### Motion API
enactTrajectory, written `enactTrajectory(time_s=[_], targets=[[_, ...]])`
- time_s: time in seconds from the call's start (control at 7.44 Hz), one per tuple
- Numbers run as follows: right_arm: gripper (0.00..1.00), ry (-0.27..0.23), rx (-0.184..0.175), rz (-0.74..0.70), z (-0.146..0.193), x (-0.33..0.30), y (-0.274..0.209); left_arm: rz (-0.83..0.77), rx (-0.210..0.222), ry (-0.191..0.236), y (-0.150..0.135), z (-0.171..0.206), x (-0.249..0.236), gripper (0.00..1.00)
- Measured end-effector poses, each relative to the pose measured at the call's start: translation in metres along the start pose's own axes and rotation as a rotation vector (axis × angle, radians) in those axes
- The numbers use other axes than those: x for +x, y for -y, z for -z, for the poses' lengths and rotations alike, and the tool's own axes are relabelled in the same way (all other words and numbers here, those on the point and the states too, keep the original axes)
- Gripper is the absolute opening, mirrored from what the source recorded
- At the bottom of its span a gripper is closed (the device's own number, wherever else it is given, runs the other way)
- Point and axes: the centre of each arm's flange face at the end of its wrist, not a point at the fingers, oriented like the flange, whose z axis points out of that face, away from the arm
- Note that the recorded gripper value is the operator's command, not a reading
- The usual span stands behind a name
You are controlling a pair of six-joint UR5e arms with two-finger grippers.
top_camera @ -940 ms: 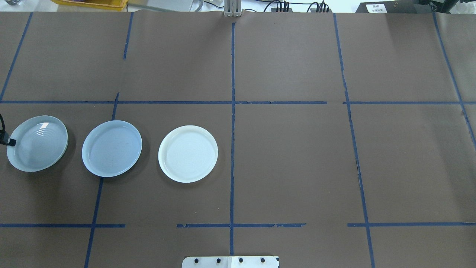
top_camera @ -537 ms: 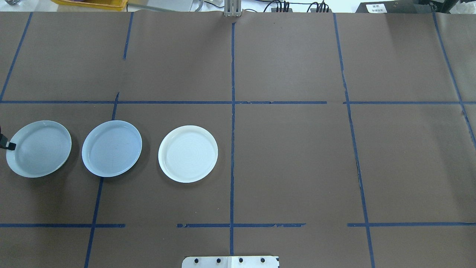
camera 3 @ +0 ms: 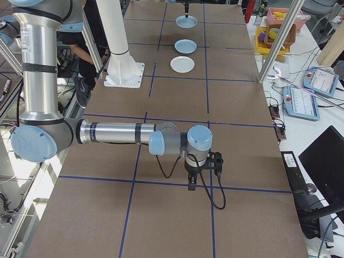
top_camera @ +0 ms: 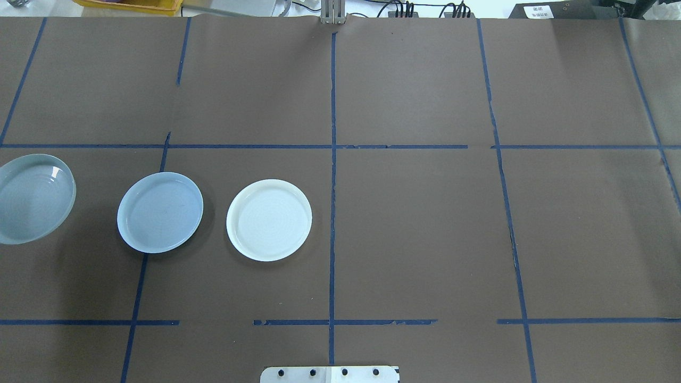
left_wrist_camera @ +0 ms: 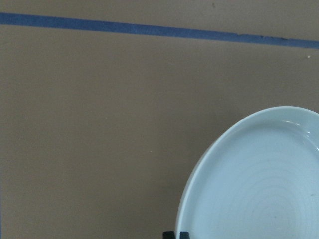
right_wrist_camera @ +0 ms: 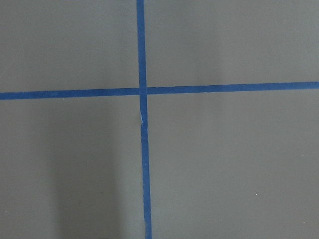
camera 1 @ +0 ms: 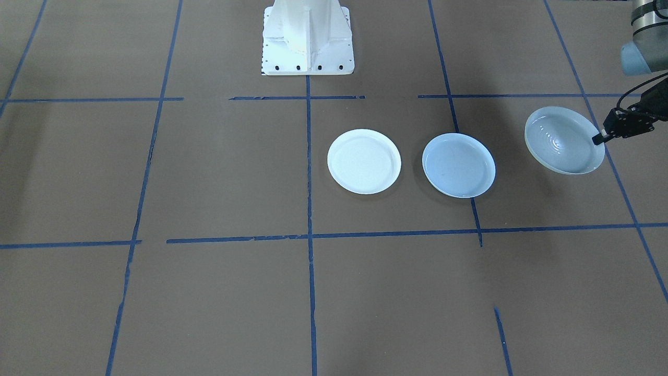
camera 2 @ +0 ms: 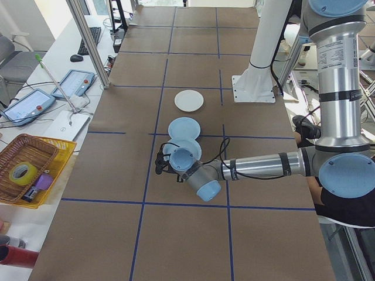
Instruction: Stack plate in center
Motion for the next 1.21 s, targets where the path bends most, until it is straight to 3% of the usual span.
enactTrajectory(time_s=[0.4,0.94,1.21], targets=[[1.0,0.0,0.0,0.0,0.0,0.0,0.0,0.103,0.058,0.029,0.008,-0.001,0.028,0.0],[1.0,0.001,0.0,0.0,0.0,0.0,0.0,0.252,0.024,0.016,0.002,-0.077,0.14,0.0],[1.0,0.0,0.0,0.001,0.0,0.0,0.0,0.28,0.018,0.019,-0.005,-0.112,0.172,0.0]])
